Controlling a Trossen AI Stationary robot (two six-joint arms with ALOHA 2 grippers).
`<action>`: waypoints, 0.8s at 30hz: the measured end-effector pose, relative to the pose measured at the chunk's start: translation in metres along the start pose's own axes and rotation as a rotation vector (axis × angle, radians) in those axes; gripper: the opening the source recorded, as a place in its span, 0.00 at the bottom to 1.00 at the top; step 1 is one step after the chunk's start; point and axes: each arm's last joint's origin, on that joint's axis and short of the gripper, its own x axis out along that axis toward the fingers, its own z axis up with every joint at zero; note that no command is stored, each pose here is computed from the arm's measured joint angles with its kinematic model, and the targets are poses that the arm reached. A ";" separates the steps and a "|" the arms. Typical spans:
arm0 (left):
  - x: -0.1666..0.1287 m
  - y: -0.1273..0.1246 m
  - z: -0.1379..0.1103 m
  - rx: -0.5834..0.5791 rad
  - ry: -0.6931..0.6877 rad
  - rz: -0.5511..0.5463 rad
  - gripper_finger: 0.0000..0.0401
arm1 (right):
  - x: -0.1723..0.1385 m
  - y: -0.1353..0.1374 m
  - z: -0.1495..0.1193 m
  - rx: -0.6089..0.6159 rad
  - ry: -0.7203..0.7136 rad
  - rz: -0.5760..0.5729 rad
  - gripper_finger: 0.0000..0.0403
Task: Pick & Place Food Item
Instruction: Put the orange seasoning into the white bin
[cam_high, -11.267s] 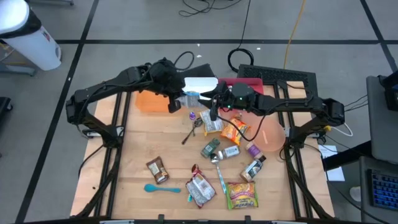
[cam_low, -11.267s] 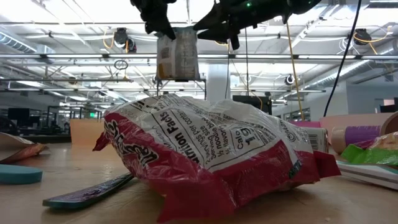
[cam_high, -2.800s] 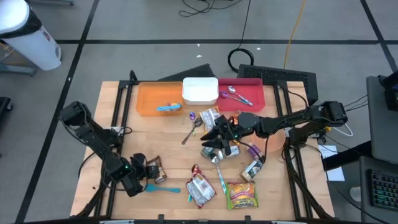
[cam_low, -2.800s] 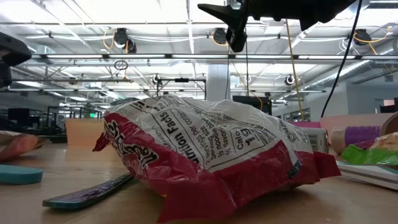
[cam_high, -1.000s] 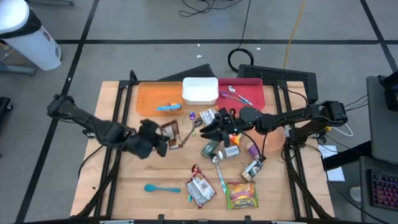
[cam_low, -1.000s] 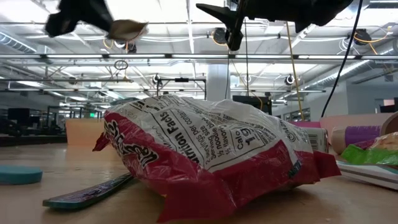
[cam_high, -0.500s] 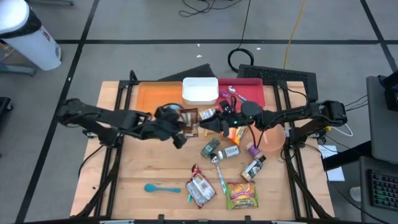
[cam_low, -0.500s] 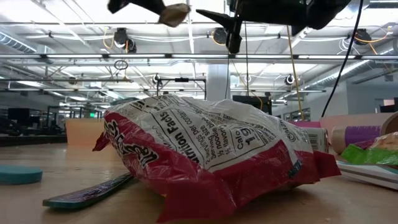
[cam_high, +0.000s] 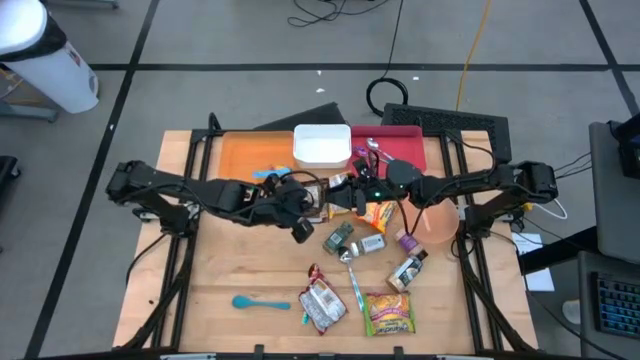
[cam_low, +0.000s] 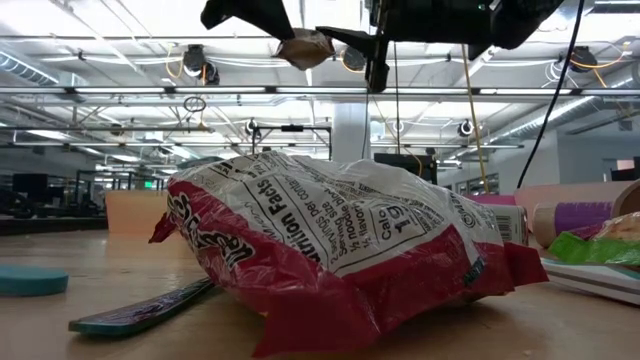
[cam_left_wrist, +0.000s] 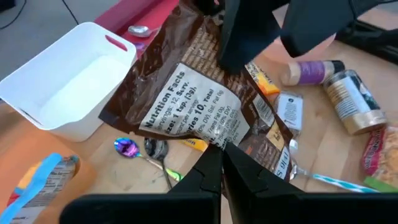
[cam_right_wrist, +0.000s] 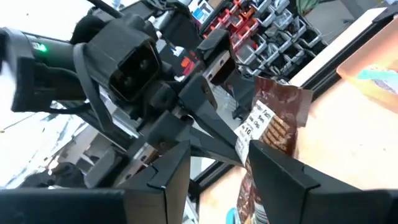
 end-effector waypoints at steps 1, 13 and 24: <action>0.000 0.000 0.000 0.003 0.005 0.003 0.01 | 0.000 -0.001 0.001 -0.008 -0.005 -0.001 0.38; -0.001 0.002 -0.007 0.060 0.090 -0.019 0.01 | -0.017 -0.022 0.041 -0.024 -0.046 0.027 0.38; 0.000 0.003 -0.007 0.147 0.109 -0.043 0.01 | -0.016 -0.028 0.027 0.022 0.124 -0.013 0.38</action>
